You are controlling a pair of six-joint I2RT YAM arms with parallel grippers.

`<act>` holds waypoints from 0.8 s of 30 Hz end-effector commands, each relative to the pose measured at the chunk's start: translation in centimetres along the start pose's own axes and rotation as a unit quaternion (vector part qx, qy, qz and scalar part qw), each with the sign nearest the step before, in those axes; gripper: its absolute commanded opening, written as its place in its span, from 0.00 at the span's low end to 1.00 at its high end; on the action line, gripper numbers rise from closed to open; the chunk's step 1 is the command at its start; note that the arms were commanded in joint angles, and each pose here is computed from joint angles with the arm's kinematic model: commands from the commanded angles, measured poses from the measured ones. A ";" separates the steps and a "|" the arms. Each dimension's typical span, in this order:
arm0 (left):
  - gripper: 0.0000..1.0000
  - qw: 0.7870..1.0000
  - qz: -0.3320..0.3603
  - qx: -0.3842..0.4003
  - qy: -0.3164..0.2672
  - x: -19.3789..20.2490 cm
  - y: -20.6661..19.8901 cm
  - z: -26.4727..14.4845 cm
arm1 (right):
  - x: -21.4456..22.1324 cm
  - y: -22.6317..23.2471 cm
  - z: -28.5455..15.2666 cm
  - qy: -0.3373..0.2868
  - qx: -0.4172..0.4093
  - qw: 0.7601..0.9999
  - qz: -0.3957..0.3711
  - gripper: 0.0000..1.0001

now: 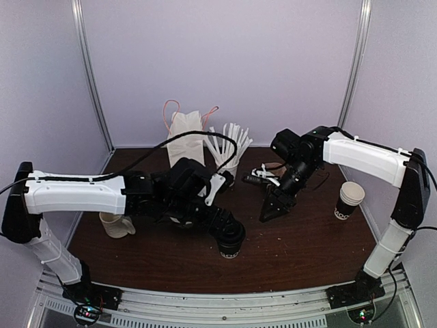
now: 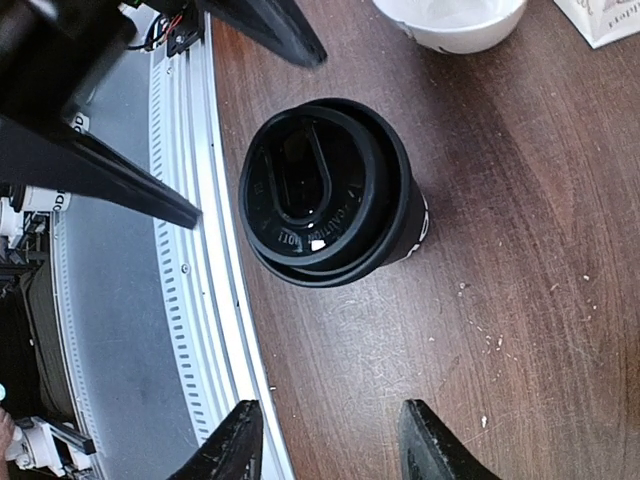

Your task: Pack the takeout coffee

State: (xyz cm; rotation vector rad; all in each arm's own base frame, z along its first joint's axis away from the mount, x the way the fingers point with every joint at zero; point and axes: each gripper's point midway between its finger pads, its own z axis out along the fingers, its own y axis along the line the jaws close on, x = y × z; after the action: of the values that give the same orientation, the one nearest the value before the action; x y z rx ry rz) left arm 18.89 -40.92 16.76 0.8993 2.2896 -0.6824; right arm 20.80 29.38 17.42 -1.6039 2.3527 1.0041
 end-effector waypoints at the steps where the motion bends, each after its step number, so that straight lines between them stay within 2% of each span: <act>1: 0.75 0.997 -0.004 0.010 -0.072 -3.7 -0.7 -3.8 | -0.3 1.8 -0.4 0.002 0.018 0.998 -0.059 0.48; 8: 0.70 0.995 -0.086 -0.009 -0.047 -2.1 3.0 -3.8 | -0.1 1.5 2.0 0.038 0.087 0.988 -0.119 0.50; 14: 0.67 0.994 -0.108 -0.025 -0.025 0.0 4.3 -2.8 | -0.7 -0.3 4.3 0.050 0.144 0.981 -0.124 0.64; 19: 0.68 0.990 -0.130 -0.049 -0.024 1.4 5.6 -2.7 | -0.6 -0.1 5.9 0.078 0.149 0.975 -0.144 0.64; 24: 0.68 0.986 -0.148 -0.066 -0.028 2.3 6.6 -3.3 | -0.9 -2.2 5.9 0.086 0.188 0.972 -0.111 0.64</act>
State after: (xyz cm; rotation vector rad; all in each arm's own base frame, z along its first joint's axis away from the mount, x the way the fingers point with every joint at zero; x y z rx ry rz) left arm 20.64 -34.49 14.74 0.5706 2.4432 -0.6474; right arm 19.04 33.01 12.50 -1.8931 2.1818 0.4823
